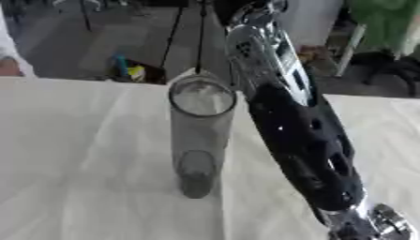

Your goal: Arrange flowers into the vase.

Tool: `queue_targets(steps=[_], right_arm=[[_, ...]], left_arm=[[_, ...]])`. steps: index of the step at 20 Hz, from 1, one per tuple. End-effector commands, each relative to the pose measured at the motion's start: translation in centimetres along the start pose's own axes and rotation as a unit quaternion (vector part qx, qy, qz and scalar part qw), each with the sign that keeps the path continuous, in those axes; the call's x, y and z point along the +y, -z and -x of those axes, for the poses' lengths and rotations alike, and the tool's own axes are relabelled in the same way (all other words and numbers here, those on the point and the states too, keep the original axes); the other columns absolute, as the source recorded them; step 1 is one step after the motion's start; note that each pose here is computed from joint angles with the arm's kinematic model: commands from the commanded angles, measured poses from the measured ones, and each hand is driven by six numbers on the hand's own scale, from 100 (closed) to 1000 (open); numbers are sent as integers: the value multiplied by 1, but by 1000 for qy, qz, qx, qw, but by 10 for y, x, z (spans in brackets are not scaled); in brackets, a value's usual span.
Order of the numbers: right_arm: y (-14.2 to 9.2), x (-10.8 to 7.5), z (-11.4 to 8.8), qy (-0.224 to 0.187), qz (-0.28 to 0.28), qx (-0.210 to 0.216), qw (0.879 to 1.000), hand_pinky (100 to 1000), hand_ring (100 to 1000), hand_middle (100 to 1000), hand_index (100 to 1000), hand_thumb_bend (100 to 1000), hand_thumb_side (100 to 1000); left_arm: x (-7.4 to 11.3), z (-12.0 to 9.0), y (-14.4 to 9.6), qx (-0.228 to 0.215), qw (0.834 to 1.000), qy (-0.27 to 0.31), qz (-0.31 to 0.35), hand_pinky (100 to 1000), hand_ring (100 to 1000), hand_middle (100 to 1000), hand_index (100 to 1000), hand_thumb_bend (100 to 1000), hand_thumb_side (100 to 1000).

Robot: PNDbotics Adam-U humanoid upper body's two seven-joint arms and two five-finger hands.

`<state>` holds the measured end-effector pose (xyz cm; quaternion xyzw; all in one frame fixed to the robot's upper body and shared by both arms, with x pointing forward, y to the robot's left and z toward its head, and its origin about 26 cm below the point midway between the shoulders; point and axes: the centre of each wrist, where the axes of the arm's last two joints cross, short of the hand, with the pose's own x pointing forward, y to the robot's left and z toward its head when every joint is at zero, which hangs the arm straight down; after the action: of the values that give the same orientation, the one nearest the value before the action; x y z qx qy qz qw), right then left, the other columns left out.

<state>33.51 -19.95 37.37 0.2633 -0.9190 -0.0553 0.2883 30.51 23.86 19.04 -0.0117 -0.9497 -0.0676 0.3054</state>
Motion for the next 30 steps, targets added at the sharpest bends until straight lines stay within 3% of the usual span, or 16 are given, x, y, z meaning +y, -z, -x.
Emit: queue_targets(steps=[1, 8, 18, 26, 30], right_arm=[[1, 3, -15, -12, -33, 17, 999, 100, 100, 100, 120, 100, 198], [2, 4, -34, -8, -85, 106, 991, 100, 100, 100, 121, 100, 188], [1, -1, -49, -17, -147, 195, 970, 100, 100, 100, 122, 100, 162], [-4, -2, -54, -32, -178, 220, 959, 100, 100, 100, 123, 100, 151], [-4, -2, -57, -35, -181, 213, 960, 100, 100, 100, 123, 100, 154]], left_arm=[[1, -6, 5, -14, 1000, 6, 3, 551, 696, 696, 901, 100, 1000], [3, -6, 4, -12, 1000, 10, 3, 551, 696, 696, 901, 100, 1000], [6, -6, 3, -9, 1000, 16, 1, 551, 696, 696, 901, 100, 1000], [7, -6, 3, -7, 1000, 18, 1, 551, 697, 696, 900, 100, 1000], [7, -6, 3, -7, 1000, 19, 1, 551, 697, 697, 900, 100, 1000]])
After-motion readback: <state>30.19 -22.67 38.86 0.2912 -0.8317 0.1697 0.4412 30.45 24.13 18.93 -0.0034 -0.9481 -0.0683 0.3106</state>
